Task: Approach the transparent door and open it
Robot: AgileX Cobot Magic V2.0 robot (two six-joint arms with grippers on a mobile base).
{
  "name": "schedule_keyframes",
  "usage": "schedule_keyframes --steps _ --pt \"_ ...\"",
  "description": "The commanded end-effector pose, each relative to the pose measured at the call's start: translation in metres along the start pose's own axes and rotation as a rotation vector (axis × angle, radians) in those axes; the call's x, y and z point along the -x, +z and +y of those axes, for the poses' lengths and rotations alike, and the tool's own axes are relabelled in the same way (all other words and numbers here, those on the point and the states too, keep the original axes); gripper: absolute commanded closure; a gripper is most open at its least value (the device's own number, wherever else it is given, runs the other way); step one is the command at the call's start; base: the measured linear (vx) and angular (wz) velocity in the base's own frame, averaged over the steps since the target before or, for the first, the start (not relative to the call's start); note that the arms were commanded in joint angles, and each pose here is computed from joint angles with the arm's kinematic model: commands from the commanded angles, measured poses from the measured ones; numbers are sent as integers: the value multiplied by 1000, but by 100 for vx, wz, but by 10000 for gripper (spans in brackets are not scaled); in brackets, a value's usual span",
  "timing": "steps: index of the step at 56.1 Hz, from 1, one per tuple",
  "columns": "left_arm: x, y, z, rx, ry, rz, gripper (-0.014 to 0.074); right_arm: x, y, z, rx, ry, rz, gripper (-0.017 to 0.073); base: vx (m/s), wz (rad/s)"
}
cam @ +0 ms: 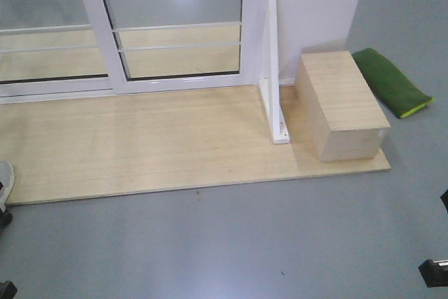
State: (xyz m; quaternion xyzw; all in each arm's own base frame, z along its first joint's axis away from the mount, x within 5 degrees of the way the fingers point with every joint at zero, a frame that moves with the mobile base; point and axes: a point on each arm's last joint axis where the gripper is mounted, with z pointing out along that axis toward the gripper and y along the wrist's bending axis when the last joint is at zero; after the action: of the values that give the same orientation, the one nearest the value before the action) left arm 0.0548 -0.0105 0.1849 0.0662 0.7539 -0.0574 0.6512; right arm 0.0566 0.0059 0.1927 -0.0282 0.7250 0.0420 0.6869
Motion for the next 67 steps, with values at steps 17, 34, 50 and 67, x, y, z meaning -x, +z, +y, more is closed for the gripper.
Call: schedule_keyframes --steps 17,34,50,67 --pt "16 -4 0 0 -13 -117 591 8 -1 -1 -9 -8 -98 564 49 33" --pt "16 -4 0 0 -13 -117 591 8 -1 -1 -9 -8 -98 564 49 21" --pt "16 -4 0 0 -13 -117 591 8 -1 -1 -9 -8 -98 564 47 -6" --pt "16 -4 0 0 -13 -117 591 8 -1 -1 -9 -8 -98 564 43 -11"
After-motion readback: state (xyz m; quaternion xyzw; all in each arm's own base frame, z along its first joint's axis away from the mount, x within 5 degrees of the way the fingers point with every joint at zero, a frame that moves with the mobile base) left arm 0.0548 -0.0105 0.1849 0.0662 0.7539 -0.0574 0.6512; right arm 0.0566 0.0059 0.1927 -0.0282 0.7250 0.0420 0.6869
